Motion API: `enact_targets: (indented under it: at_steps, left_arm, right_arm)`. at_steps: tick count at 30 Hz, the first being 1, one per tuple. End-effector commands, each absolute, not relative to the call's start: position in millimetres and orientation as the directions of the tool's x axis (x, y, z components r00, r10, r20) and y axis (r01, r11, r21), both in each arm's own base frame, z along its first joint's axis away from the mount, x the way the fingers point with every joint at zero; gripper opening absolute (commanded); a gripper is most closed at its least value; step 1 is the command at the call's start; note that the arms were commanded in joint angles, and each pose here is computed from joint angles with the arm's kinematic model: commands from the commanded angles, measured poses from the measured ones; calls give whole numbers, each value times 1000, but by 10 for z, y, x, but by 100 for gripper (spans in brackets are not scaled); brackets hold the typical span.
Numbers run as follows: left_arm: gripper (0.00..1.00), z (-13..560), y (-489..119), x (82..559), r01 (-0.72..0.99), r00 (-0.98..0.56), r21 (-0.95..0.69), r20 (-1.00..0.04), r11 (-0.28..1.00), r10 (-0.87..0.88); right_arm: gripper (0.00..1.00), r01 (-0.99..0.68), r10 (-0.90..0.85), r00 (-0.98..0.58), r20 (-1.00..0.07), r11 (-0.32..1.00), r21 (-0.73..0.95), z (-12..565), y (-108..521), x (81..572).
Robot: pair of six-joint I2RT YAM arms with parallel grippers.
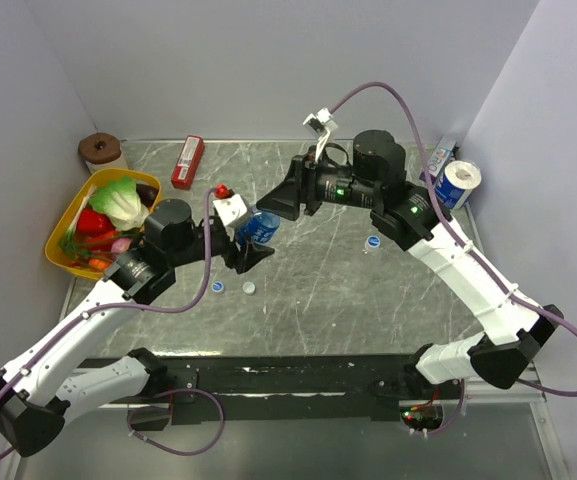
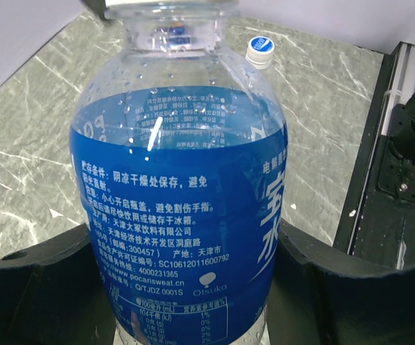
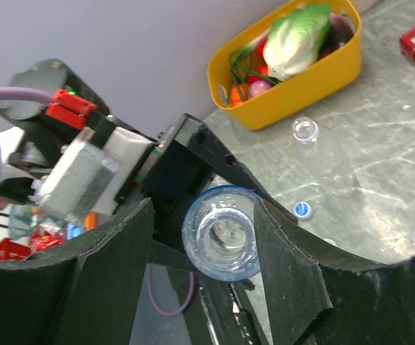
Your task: Unscrew the bottle caps
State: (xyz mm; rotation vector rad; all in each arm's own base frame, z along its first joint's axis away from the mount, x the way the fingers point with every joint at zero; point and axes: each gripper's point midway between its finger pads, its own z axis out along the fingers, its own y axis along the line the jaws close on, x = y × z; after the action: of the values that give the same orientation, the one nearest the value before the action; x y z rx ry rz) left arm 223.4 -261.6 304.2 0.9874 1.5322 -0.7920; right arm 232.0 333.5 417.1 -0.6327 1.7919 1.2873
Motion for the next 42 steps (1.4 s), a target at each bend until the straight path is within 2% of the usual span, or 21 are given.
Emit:
enact_targets:
  at_steps: [1, 7, 10, 11, 15, 18, 19, 25, 29, 33, 39, 42]
  left_arm:
    - [48, 3286, -2588, 2263, 888, 12, 70, -992, 455, 129]
    - [48, 3307, -2577, 2268, 884, 16, 73, -992, 463, 125]
    - [48, 3309, -2571, 2268, 883, 17, 72, -992, 464, 122]
    - [48, 3324, -2576, 2261, 884, 21, 73, -993, 462, 118]
    - [50, 3324, -2580, 2257, 885, 20, 72, -993, 461, 117]
    - [71, 3311, -2578, 2265, 883, 13, 68, -993, 464, 120]
    - [95, 3318, -2573, 2272, 881, 9, 63, -993, 470, 117]
    - [96, 3393, -2540, 2272, 871, 14, 59, -995, 488, 97]
    - [96, 3437, -2528, 2263, 872, 19, 60, -996, 486, 88]
    - [96, 3527, -2415, 2344, 853, 14, 41, -998, 520, 57]
    - [96, 3644, -1822, 2794, 695, -43, -63, -998, 716, -46]
    - [96, 3671, -1428, 3020, 546, -49, -92, -996, 833, -78]
  right_arm:
    - [65, -787, 54, -496, -867, 394, 475, 4228, 3341, 2346]
    - [61, -791, 59, -503, -862, 371, 487, 4195, 3358, 2309]
    - [45, -794, 69, -501, -863, 360, 490, 4211, 3357, 2296]
    - [36, -792, 71, -506, -860, 358, 495, 4190, 3364, 2291]
    - [20, -797, 74, -502, -862, 349, 494, 4203, 3374, 2279]
    - [4, -801, 81, -481, -873, 364, 475, 4215, 3358, 2302]
    - [0, -797, 89, -464, -881, 393, 460, 4217, 3330, 2353]
    - [0, -779, 109, -358, -927, 512, 361, 4364, 3122, 2508]
    - [0, -691, 106, -271, -957, 670, 270, 4466, 2829, 2760]
    - [0, -612, 71, -224, -972, 766, 197, 4450, 2619, 2931]
    - [0, -533, 17, -226, -974, 835, 138, 4261, 2493, 3079]
    - [0, -519, -19, -244, -969, 847, 114, 4123, 2530, 3131]
